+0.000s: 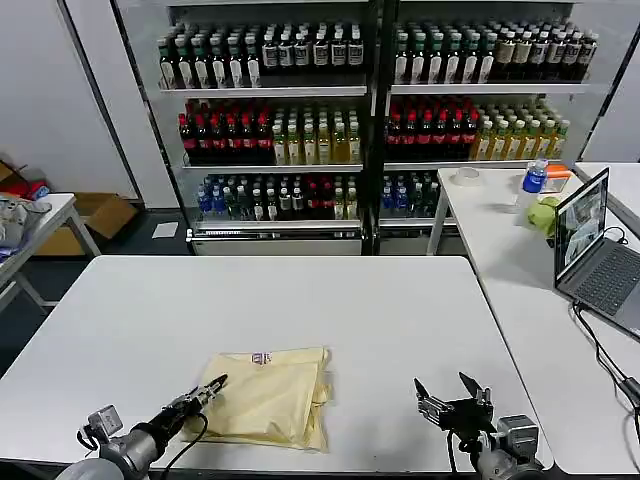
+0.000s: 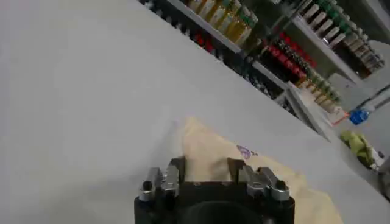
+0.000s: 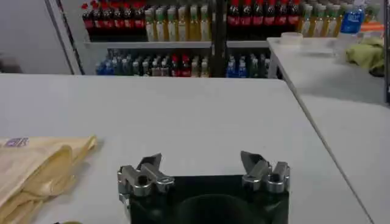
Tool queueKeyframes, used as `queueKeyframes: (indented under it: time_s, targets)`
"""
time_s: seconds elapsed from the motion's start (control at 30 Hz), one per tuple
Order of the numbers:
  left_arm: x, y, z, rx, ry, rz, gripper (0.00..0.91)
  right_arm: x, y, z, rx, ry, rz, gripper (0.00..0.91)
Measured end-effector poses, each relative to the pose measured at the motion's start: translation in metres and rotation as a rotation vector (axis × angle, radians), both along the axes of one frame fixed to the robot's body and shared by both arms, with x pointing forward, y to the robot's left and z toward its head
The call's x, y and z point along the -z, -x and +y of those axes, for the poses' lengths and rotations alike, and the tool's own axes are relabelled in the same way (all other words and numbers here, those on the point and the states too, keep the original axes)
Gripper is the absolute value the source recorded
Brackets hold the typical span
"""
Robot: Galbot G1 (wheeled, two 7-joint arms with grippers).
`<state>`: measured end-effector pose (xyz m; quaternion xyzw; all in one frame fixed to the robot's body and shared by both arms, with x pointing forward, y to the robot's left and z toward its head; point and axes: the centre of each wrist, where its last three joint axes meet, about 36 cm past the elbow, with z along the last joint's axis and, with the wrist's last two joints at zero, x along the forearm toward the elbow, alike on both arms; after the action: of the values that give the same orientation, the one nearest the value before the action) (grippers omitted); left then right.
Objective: Fold and organize the clothes.
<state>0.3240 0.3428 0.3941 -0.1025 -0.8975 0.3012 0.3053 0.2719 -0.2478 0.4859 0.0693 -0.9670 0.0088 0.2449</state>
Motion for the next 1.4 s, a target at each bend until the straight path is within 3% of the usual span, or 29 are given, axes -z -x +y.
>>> queueKeyframes:
  time_s: [0.57,0.8,1.03,1.23,1.4]
  targets:
    - [-0.004,-0.005,0.004,-0.049,0.081,-0.019,0.010,-0.005,0.003,-0.001,0.002,0.003,-0.008,0.907]
    - [-0.020,-0.007,0.023,-0.097,0.085,-0.051,0.010,-0.008,0.003,-0.001,0.002,0.001,-0.017,0.907]
    - [-0.058,-0.004,0.073,-0.187,-0.051,-0.113,0.010,-0.015,0.002,-0.003,0.000,-0.002,-0.035,0.907]
    - [-0.115,0.000,0.125,-0.245,-0.259,-0.200,0.010,-0.019,0.003,0.000,-0.006,-0.013,-0.048,0.907]
    - [-0.161,-0.003,0.136,-0.218,-0.454,-0.284,0.010,-0.020,0.004,0.003,-0.008,-0.025,-0.051,0.907]
